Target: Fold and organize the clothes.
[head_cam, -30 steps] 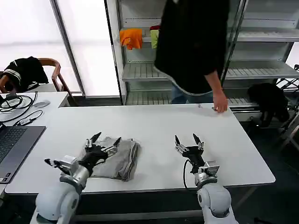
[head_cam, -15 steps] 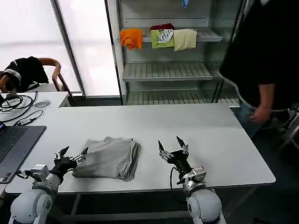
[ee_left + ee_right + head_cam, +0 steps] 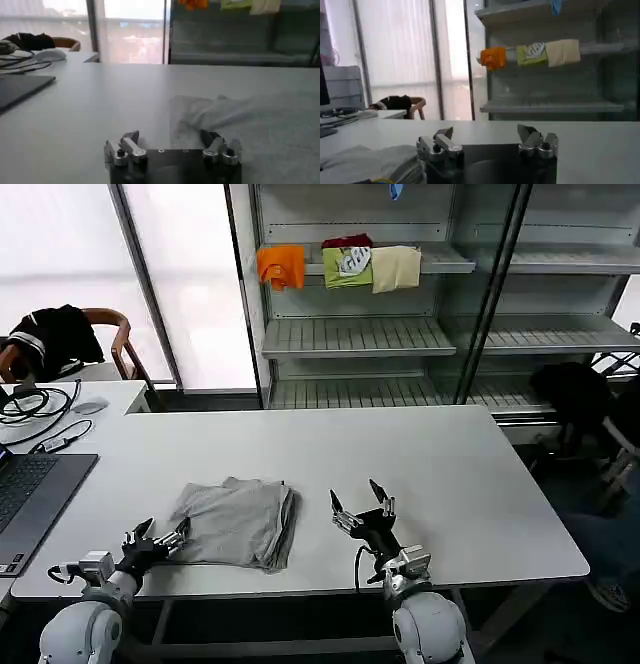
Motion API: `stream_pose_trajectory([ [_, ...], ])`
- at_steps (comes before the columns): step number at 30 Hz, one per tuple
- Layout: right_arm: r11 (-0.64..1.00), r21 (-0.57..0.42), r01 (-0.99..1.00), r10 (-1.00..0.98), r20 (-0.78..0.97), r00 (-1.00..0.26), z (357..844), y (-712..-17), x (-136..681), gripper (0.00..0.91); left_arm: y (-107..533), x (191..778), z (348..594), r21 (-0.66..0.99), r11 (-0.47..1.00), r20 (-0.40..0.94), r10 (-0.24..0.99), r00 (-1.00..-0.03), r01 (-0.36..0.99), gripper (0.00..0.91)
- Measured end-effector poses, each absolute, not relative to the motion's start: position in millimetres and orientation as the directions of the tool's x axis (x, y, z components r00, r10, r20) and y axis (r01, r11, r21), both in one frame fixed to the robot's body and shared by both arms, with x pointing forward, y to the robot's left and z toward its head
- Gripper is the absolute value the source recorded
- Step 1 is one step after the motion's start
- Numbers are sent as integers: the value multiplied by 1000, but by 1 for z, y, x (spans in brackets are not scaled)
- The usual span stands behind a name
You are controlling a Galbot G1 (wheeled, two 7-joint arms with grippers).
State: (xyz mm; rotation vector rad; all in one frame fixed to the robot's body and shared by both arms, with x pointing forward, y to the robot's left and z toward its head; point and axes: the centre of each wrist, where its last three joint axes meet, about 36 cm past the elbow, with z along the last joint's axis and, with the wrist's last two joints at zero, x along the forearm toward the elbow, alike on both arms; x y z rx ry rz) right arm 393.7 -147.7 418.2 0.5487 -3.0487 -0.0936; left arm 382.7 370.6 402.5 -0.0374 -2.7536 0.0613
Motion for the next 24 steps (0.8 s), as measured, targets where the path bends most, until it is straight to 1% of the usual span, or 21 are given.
stream_pose_trajectory([
  [7, 927, 53, -372, -374, 20, -927, 418, -141, 388, 907, 361, 382, 394, -72, 997, 368, 61, -928, 37, 10],
  [11, 921, 10, -389, -389, -20, -921, 417, -136, 382, 907, 358, 382, 390, -82, 996, 367, 72, -927, 44, 10],
  [14, 914, -61, -401, -404, -59, -913, 413, -134, 379, 907, 357, 382, 389, -86, 995, 367, 75, -927, 46, 10],
  [19, 885, -208, -416, -442, -94, -892, 406, -129, 376, 907, 358, 382, 388, -90, 995, 368, 75, -927, 44, 10],
  [24, 858, -310, -410, -460, -109, -881, 403, -124, 376, 907, 357, 381, 387, -95, 995, 362, 74, -929, 42, 0],
])
